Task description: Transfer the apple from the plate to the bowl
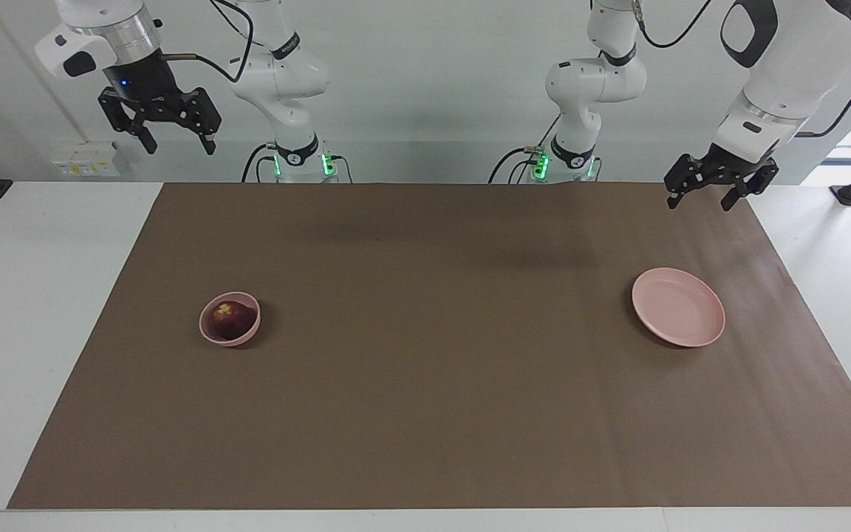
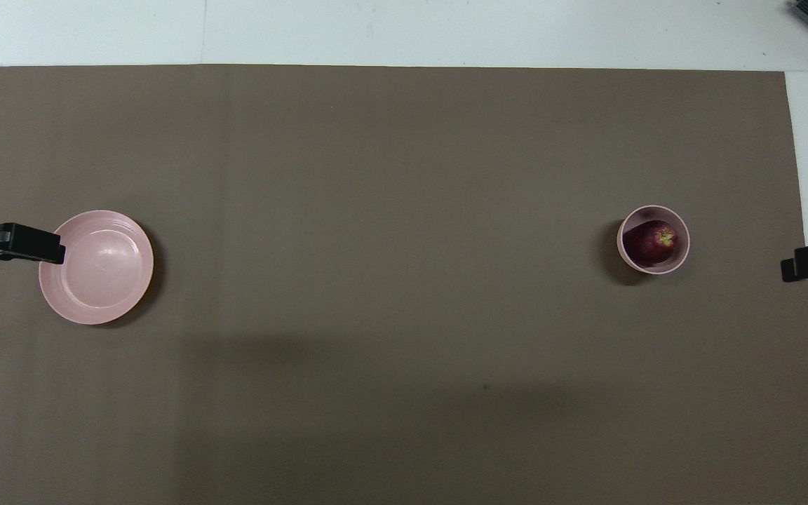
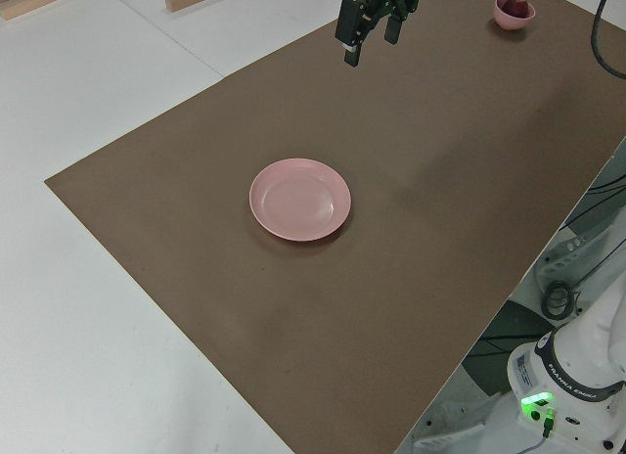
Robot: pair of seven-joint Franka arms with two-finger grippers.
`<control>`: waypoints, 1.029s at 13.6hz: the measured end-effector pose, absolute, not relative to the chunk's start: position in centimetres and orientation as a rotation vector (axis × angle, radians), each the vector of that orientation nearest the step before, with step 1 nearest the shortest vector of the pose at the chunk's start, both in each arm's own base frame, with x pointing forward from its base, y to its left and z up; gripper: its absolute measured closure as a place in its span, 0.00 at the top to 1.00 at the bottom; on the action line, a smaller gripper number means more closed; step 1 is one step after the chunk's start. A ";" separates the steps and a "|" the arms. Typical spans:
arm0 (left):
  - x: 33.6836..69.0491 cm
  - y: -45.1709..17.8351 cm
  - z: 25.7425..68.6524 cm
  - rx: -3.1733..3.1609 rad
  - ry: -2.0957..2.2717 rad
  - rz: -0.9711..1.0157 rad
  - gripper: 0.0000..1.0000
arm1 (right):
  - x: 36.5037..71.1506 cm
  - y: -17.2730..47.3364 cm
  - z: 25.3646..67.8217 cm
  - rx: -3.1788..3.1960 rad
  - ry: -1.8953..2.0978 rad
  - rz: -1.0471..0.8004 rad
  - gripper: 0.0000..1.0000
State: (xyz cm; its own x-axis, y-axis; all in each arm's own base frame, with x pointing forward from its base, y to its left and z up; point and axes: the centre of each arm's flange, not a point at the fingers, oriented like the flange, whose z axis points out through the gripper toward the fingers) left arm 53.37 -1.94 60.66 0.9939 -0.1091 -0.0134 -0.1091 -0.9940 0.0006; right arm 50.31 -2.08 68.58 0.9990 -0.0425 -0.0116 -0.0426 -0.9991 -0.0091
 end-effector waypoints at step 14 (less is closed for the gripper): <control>53.4 -1.9 60.7 -3.137 0.172 0.021 1.00 | 50.2 -2.3 68.2 -3.141 0.012 0.032 1.00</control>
State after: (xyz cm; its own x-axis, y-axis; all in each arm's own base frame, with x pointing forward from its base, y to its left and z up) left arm 53.37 -1.94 60.66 0.9939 -0.1091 -0.0135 -0.1091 -0.9940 0.0006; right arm 50.21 -2.29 68.19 0.9998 -0.0075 -0.0207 -0.0075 -1.0000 -0.0004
